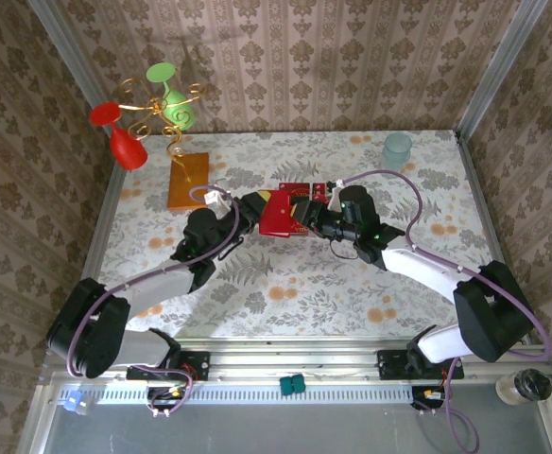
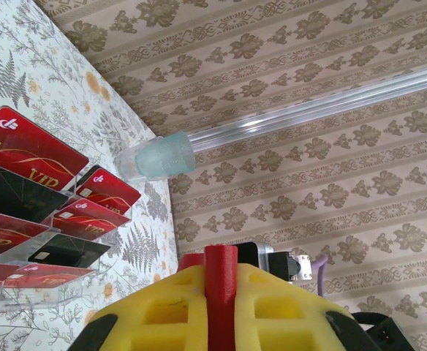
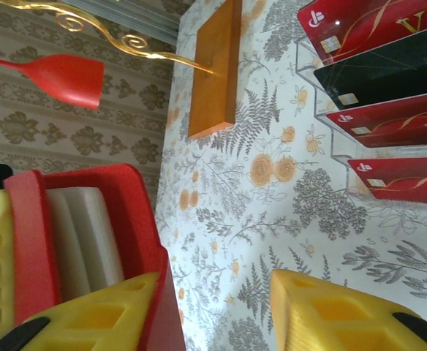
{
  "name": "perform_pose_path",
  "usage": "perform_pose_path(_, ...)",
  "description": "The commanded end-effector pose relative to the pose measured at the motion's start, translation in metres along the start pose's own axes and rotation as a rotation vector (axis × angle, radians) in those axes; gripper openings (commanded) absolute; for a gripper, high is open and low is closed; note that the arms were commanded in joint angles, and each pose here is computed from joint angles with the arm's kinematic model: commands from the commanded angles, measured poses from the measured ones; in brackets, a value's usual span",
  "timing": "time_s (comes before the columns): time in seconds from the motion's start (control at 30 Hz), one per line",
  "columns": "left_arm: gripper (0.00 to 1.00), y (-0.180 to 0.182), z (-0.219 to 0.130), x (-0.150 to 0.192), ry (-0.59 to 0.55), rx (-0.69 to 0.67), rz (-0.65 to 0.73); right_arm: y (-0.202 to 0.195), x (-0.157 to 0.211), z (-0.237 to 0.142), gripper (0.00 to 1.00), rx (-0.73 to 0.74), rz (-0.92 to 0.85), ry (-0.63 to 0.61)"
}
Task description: Put the credit cards into the card holder
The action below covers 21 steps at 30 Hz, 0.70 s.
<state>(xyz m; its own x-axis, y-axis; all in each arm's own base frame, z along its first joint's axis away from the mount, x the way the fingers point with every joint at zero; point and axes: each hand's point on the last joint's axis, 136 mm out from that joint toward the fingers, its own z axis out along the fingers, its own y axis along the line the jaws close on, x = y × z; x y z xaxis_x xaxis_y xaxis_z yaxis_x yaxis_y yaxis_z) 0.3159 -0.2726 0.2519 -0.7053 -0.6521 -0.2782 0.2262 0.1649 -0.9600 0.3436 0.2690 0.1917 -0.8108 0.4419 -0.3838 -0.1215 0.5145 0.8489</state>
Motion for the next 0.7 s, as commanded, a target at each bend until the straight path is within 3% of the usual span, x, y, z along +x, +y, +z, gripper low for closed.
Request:
perform_pose_path(0.0,0.0,-0.033,0.004,-0.007,-0.016,0.111,-0.002,0.014,-0.002,0.0,0.43,-0.089,0.014,0.007)
perform_pose_path(0.33,0.0,-0.034,0.009,-0.004,-0.011,0.134,-0.022,0.036,0.002,0.003,0.41,-0.232,0.053,0.06)
perform_pose_path(0.57,0.0,-0.039,0.009,-0.006,-0.022,0.154,-0.029,0.029,0.004,0.004,0.19,-0.245,0.082,0.064)
perform_pose_path(0.67,0.0,-0.041,0.01,-0.008,-0.024,0.163,-0.035,0.028,0.004,0.006,0.26,-0.254,0.092,0.067)
